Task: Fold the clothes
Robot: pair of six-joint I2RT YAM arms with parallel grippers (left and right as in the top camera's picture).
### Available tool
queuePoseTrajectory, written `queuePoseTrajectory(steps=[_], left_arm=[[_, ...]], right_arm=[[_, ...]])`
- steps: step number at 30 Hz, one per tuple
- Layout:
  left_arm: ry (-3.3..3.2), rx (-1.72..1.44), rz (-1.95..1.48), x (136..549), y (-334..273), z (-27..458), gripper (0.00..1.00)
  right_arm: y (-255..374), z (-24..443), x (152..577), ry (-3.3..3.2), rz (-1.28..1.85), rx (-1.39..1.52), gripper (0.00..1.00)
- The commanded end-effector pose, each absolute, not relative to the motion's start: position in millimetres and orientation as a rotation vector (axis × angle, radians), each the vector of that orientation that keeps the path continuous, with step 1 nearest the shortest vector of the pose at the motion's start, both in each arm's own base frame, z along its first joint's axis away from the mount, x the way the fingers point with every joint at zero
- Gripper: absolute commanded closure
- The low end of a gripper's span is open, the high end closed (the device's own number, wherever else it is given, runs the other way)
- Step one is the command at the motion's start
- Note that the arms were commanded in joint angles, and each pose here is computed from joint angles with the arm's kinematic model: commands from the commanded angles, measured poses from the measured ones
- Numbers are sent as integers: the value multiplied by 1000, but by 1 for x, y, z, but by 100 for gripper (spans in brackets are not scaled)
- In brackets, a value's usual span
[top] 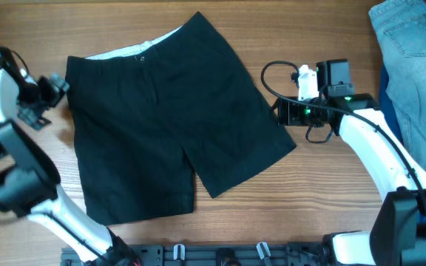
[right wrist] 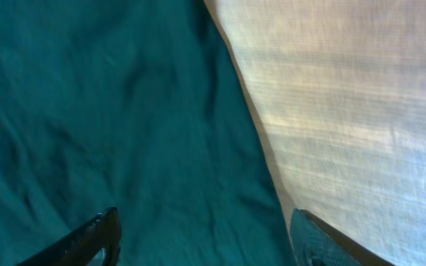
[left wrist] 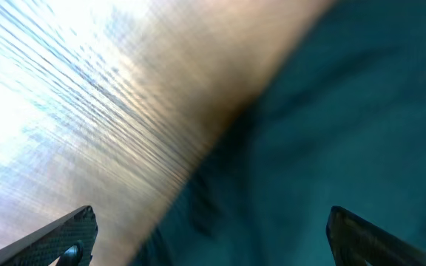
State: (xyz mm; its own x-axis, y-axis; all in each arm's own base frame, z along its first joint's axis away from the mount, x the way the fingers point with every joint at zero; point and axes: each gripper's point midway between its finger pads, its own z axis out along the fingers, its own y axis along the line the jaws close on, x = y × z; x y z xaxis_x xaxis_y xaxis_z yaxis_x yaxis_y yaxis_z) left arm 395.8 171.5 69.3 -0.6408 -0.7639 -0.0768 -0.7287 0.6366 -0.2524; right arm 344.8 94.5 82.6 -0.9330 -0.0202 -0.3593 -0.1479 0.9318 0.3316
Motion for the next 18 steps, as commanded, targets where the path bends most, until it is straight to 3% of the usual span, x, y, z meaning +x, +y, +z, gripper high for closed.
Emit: queuePoseTrajectory(steps=[1, 5, 9, 13, 18], left_arm=[[2510, -925, -309, 410, 134, 183, 0], [2495, -552, -271, 418, 68, 232, 0], [2528, -442, -194, 422, 35, 230, 0], [2591, -245, -203, 419, -8, 223, 0], [2604, -149, -167, 417, -29, 221, 0]], right_arm=[[94, 60, 338, 2827, 421, -149, 34], [98, 40, 324, 2921, 327, -184, 35], [94, 27, 321, 2960, 186, -161, 34], [80, 16, 329, 2942, -26, -80, 27], [82, 0, 329, 2972, -20, -93, 27]])
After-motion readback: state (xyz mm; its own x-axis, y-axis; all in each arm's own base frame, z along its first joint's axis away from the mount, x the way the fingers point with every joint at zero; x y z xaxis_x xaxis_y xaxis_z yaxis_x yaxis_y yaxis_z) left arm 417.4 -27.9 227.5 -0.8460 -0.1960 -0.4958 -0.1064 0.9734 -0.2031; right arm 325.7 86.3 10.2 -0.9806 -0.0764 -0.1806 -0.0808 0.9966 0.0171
